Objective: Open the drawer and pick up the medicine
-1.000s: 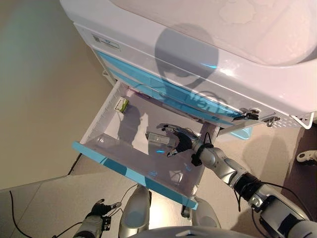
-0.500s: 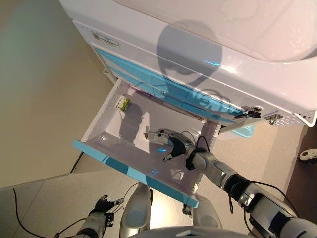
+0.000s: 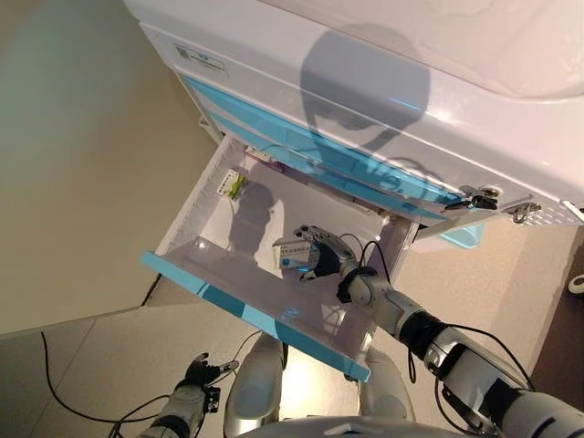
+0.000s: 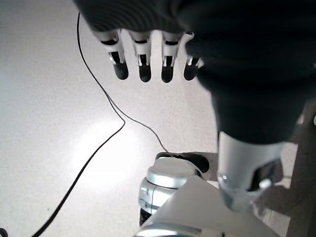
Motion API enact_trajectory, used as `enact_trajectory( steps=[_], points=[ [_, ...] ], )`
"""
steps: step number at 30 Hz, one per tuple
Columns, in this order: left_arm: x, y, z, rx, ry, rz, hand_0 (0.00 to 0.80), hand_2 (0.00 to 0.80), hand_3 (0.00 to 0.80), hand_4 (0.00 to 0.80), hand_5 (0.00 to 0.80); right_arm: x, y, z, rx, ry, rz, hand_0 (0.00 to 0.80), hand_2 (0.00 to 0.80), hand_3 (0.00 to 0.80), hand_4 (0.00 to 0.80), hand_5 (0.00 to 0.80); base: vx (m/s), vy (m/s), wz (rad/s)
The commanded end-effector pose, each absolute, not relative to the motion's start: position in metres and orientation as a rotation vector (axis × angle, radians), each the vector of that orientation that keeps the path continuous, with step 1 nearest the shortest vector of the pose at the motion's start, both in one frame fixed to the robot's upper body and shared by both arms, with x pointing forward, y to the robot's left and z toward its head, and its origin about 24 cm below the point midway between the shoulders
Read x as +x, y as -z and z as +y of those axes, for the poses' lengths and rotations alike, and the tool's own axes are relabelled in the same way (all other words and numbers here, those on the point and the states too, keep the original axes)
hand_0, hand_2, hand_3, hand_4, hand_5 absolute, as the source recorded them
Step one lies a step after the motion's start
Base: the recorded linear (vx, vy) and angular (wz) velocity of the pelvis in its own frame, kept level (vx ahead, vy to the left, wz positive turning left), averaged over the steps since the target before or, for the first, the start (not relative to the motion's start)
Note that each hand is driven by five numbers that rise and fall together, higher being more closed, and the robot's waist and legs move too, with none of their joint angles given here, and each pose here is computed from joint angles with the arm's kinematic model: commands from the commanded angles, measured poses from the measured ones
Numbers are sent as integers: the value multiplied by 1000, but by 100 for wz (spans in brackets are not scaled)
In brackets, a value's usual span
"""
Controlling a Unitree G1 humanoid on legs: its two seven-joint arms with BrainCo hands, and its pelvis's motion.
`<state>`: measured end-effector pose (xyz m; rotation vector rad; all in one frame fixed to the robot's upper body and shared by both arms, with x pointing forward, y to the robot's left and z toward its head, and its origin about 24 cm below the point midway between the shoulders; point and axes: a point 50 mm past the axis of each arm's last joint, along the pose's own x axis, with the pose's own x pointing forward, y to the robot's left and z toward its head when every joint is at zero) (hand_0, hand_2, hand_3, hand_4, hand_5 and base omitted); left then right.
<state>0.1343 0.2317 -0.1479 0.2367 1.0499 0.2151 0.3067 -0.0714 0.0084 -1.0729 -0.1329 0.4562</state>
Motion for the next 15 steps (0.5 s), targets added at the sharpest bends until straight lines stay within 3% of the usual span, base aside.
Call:
enact_trajectory(
  steps=[1, 15],
  points=[
    [139, 147, 229, 229, -240, 1034, 0, 0, 0, 0, 0, 301, 0, -62, -1053, -478, -100, 0, 0, 0, 0, 0, -9, 15, 4],
    [144, 145, 225, 224, -234, 1007, 0, 0, 0, 0, 0, 309, -3, -60, -1154, -456, -141, 0, 0, 0, 0, 0, -2, 12, 1]
  ],
)
